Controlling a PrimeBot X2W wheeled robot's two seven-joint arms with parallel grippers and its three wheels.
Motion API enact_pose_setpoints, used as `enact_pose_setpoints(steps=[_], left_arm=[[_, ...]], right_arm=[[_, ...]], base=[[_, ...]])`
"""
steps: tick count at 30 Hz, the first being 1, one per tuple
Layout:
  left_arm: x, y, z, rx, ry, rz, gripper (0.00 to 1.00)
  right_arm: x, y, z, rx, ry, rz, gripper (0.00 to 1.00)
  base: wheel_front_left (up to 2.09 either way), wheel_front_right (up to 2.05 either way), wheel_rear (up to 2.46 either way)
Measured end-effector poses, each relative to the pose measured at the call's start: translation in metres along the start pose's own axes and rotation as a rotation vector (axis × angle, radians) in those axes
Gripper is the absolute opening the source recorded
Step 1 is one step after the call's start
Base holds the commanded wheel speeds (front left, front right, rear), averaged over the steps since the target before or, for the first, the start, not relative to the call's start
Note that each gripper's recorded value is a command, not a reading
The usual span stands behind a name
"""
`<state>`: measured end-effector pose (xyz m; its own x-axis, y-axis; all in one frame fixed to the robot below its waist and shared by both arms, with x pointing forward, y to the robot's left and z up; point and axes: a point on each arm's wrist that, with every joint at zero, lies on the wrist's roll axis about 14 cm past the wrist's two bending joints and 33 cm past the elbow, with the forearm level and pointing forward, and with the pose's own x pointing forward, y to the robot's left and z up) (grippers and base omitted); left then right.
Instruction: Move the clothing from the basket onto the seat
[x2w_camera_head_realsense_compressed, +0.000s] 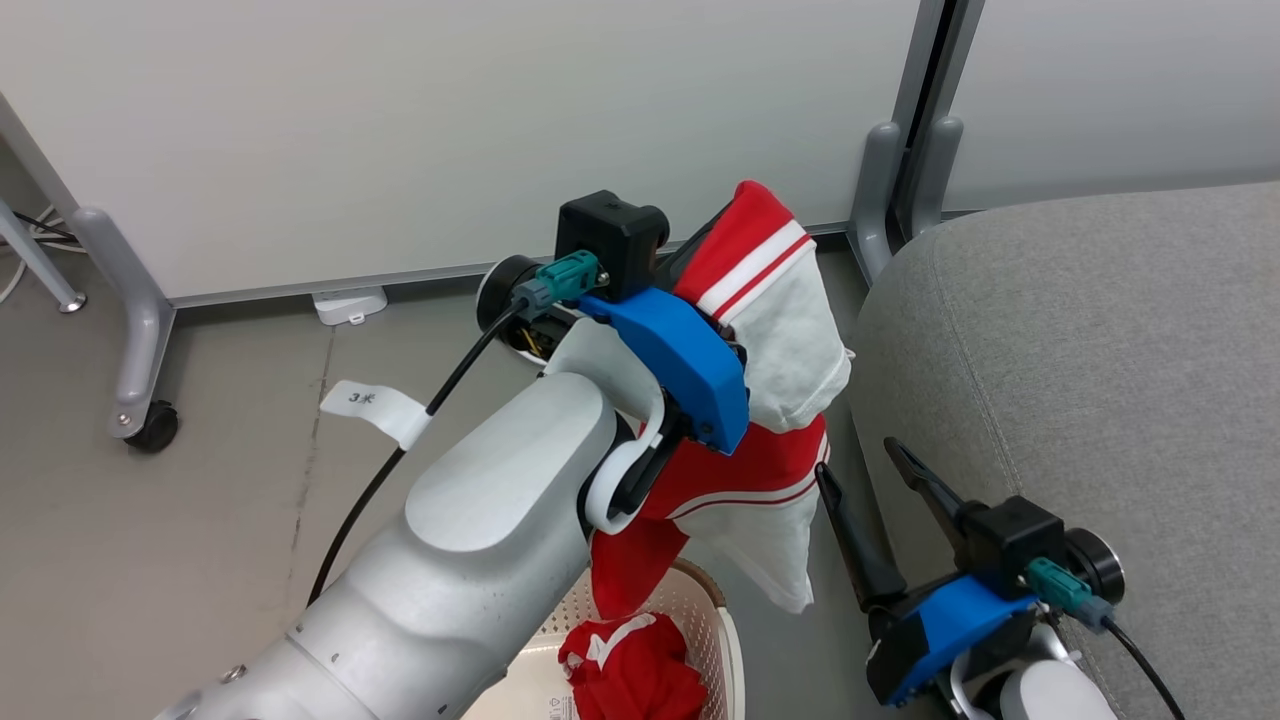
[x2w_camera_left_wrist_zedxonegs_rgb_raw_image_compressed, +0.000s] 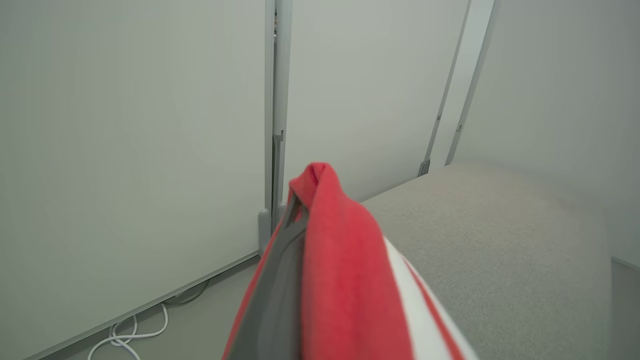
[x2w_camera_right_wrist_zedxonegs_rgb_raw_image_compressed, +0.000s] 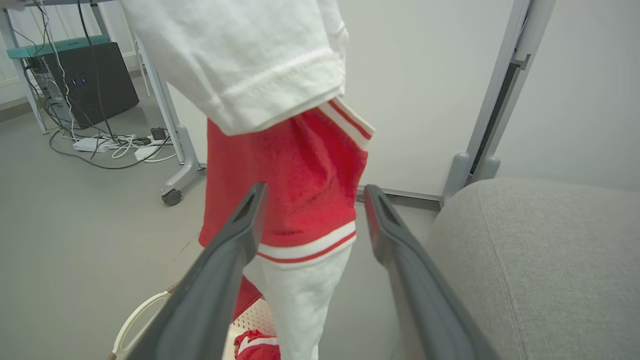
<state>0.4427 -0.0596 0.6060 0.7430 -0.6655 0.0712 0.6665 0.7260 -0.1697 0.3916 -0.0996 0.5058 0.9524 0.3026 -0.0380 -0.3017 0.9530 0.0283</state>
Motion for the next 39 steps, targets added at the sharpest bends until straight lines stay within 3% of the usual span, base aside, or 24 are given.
enact_pose_setpoints(steps=[9,22,39], left_arm=[[0.007,-0.008,-0.002,-0.003,0.009,-0.033,0.00],[0.004,-0.010,-0.009,0.010,0.029,-0.058,0.00],[0.002,-0.007,-0.028,0.026,0.093,-0.057,0.00]], right_arm=[[0.030,0.005,-0.003,-0.026,0.067,0.043,1.00],[0.062,-0.018,-0.002,-0.210,0.138,0.066,1.00],[0.055,-0.015,-0.001,-0.233,0.149,0.089,1.00]], base=[[0.00,0.00,0.00],[0.00,0.00,0.00],[0.00,0.00,0.00]])
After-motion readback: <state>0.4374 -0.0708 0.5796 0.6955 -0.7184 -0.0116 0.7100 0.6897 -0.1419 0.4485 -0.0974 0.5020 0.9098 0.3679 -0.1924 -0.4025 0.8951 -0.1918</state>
